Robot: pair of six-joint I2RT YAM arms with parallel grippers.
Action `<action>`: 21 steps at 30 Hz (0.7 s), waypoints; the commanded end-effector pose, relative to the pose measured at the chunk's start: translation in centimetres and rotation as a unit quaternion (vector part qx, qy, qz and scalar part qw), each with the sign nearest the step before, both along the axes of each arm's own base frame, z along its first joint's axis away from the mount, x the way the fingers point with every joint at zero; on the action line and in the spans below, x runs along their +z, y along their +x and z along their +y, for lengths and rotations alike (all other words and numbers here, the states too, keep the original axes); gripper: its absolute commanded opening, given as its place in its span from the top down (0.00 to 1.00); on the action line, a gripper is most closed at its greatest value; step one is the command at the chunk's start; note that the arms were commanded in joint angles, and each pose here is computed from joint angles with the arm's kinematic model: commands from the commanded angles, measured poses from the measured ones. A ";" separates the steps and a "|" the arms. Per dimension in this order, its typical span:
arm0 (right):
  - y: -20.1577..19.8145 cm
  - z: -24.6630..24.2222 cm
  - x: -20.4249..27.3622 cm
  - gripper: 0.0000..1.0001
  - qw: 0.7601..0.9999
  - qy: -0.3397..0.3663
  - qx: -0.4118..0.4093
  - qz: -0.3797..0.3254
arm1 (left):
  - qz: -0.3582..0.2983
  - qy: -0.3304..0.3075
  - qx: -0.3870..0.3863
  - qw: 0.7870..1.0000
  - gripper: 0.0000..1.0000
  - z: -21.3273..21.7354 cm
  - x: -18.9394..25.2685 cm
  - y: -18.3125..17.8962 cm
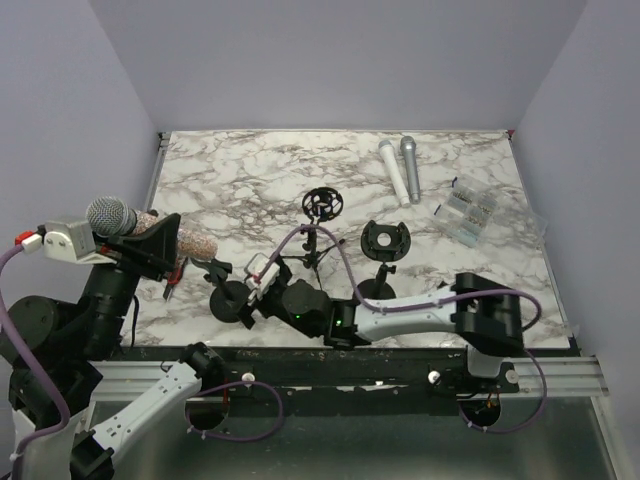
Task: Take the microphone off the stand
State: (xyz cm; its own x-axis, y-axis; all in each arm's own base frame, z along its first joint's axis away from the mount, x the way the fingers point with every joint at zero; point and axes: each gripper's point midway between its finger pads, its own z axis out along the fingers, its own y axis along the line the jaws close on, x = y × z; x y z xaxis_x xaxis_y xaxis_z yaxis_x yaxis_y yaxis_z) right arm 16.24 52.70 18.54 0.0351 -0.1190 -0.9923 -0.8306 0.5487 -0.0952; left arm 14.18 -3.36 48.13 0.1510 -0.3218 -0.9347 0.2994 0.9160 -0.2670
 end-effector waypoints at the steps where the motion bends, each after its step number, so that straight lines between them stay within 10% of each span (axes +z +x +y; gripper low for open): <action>1: -2.4 -4.0 2.8 0.00 0.998 -0.016 0.024 0.057 | 0.012 -0.050 -0.054 0.997 1.00 -2.0 -0.8 -0.4; 21: -10.0 -10.6 12.7 0.06 0.955 0.097 0.151 0.235 | 0.148 -0.174 -0.317 0.920 1.00 -13.2 -8.7 -1.8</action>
State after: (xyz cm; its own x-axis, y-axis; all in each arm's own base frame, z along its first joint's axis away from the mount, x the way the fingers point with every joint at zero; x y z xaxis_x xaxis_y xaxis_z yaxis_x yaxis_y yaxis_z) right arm 8.46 41.14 33.13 -0.3395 0.0842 -0.9368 -0.8773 0.3309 0.3477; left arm 14.10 -14.70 37.82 -0.3384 -0.4973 -0.7988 0.5423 0.5906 -0.5975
